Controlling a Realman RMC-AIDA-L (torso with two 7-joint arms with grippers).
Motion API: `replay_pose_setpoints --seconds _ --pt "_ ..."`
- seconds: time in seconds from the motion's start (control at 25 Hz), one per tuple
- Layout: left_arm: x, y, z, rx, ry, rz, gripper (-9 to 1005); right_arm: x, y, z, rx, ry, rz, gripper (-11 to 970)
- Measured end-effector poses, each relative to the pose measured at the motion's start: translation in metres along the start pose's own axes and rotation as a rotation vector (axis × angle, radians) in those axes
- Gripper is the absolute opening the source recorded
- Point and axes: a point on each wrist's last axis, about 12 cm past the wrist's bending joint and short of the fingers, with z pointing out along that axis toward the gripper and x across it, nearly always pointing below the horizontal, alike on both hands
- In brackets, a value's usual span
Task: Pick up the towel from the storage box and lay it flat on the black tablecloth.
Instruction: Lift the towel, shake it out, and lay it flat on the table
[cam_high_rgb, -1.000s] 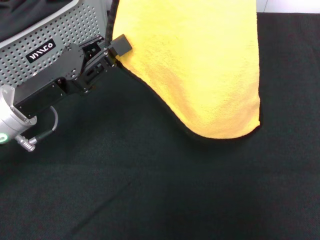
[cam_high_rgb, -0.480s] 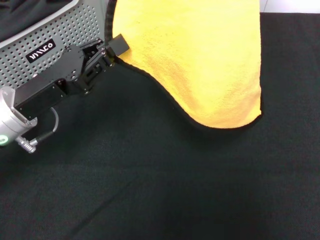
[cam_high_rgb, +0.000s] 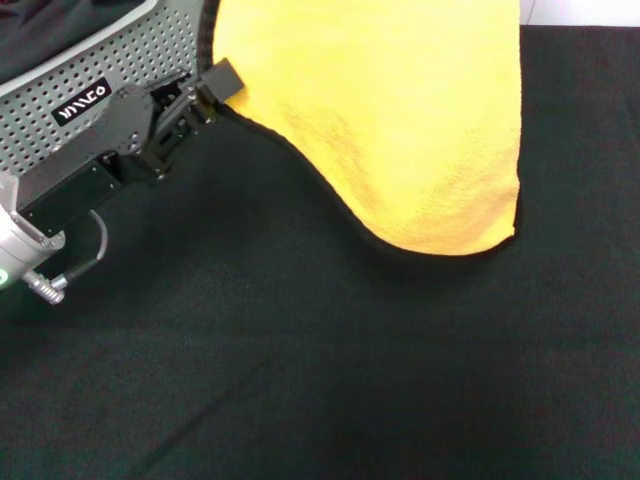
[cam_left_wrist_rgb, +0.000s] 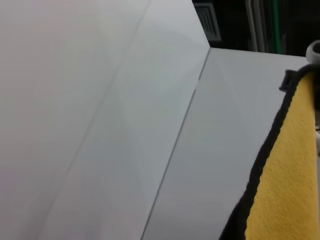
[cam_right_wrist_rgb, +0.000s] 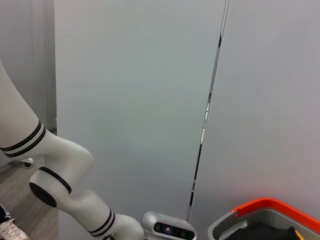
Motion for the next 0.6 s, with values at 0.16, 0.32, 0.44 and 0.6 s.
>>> replay_pose_setpoints --seconds 0.16,0.32,0.44,0.6 --pt "0.0005 -0.0005 -0.0034 -0.015 -0.009 0.000 139 -0.0004 -0.0011 -0.0051 0.031 -0.008 -0.001 40" --pt "0.0004 -0.0005 -0.0037 -0.017 -0.010 0.000 141 0.0000 -0.0012 -0.0054 0.036 -0.006 0.000 41" --pt "-0.0008 0.0004 -0.0036 -0.023 -0.019 0.004 116 0.0004 -0.0014 -0.0051 0.037 -0.004 0.001 41" --pt "-0.0012 0.0006 -0.0055 -0.036 -0.032 0.006 82 0.0037 -0.0015 -0.0048 0.039 -0.004 0.006 42"
